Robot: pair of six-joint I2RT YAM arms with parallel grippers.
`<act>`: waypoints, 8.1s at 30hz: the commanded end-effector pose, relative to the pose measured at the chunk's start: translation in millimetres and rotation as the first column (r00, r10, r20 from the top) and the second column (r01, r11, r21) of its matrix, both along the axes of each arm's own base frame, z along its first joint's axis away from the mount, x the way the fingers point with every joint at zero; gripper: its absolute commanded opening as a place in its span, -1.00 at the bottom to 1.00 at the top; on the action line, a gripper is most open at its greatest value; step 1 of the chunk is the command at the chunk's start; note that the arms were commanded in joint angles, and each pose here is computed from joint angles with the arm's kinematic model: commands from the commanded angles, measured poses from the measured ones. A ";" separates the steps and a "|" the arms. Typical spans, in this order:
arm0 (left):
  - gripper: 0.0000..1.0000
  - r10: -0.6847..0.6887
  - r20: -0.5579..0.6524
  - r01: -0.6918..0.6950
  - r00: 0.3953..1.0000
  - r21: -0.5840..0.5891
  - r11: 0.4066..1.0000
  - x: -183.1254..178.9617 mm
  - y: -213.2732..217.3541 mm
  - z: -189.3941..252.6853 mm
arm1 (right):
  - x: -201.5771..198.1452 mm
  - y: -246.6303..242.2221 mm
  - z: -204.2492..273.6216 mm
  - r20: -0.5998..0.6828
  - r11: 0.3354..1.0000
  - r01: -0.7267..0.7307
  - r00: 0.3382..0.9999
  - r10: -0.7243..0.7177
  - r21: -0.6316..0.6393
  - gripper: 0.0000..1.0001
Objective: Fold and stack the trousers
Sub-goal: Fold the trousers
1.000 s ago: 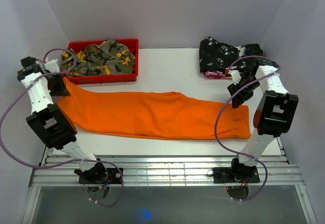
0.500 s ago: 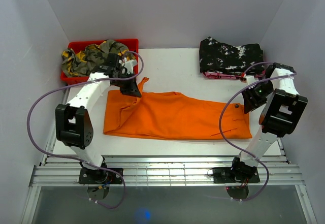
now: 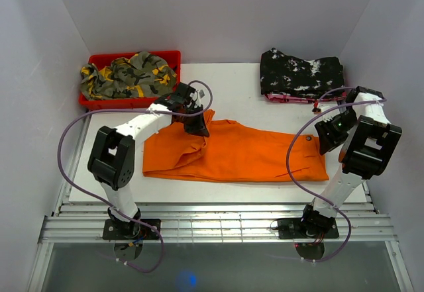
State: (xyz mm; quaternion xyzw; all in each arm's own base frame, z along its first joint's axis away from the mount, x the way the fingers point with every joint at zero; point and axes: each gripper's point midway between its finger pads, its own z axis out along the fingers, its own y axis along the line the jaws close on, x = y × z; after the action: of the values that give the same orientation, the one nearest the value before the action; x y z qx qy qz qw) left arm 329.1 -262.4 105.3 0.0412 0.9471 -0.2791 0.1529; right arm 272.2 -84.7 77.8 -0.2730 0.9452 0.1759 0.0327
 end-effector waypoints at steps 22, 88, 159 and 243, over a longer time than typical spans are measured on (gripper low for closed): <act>-0.85 -0.059 -0.014 0.059 0.998 -0.040 0.997 -30.3 -87.3 -20.1 | -13.5 10.8 -0.3 0.004 0.999 0.014 1.000 -0.014 0.043 0.15; 0.96 0.127 0.122 -0.129 0.984 0.006 0.992 -50.7 245.5 -2.0 | -16.8 373.1 -26.0 -0.330 0.774 0.340 0.927 -0.179 0.534 0.19; -1.00 0.319 0.309 -0.257 0.896 -0.226 0.940 -0.8 291.5 107.0 | 36.4 64.3 19.5 -0.064 0.856 0.386 0.919 -0.389 0.343 0.78; -1.00 -0.142 0.068 0.157 0.988 -0.411 0.898 -48.9 -231.9 24.4 | -9.4 243.7 -45.2 -0.422 0.658 0.439 0.885 -0.198 0.612 -0.84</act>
State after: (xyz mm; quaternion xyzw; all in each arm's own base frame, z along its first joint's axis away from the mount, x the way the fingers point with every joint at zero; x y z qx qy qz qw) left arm 277.1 -468.4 88.1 0.0744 0.8898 -0.4338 0.1210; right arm 262.2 155.3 24.6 -0.0306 0.8424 0.5379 0.0022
